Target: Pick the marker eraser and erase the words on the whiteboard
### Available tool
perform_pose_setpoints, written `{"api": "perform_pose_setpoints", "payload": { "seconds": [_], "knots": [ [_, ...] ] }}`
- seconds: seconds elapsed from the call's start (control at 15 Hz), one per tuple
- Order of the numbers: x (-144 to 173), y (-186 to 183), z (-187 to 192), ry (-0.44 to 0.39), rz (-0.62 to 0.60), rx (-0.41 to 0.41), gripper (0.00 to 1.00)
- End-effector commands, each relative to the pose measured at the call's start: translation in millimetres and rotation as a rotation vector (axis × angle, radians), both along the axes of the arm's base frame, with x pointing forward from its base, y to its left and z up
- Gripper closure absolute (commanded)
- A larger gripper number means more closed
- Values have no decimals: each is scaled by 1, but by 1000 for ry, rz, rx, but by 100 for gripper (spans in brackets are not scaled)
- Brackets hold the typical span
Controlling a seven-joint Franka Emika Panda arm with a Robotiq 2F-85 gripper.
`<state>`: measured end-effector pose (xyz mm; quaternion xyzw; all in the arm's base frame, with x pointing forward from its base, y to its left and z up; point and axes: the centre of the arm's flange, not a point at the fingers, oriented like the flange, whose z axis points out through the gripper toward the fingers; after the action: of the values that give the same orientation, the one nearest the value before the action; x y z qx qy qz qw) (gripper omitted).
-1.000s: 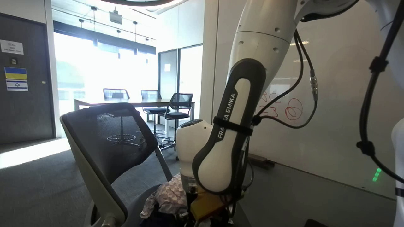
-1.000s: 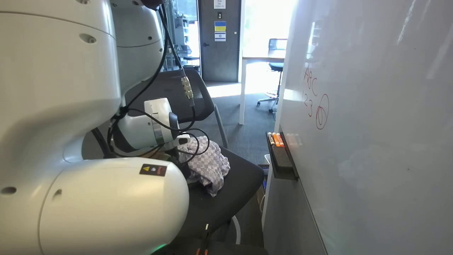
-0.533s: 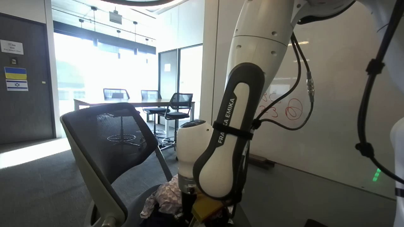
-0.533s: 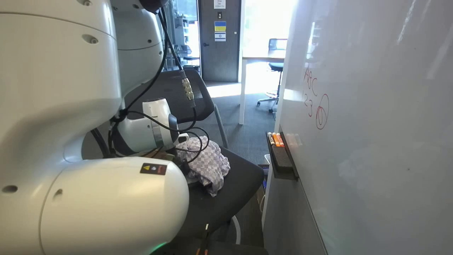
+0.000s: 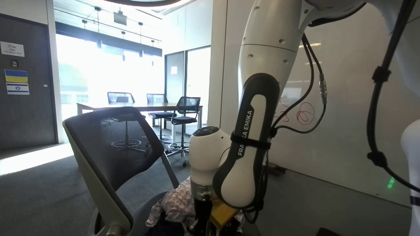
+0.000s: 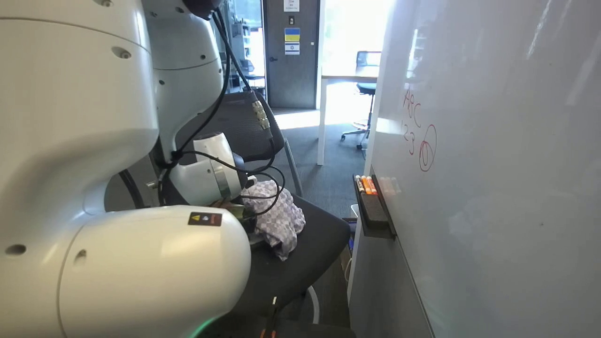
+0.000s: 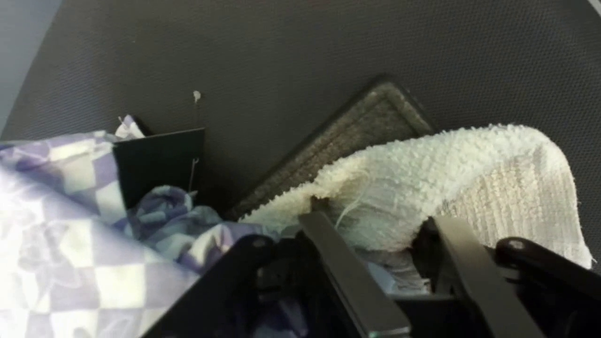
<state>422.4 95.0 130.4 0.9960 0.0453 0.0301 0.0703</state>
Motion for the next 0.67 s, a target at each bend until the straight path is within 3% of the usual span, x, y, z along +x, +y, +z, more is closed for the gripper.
{"api": "perform_pose_setpoints", "payload": {
  "seconds": [0.0,0.27,0.6],
  "knots": [
    [-8,-5,4,-46,58,-33,88],
    [-3,7,26,-127,119,-54,96],
    [14,41,56,-315,95,18,91]
  ]
}}
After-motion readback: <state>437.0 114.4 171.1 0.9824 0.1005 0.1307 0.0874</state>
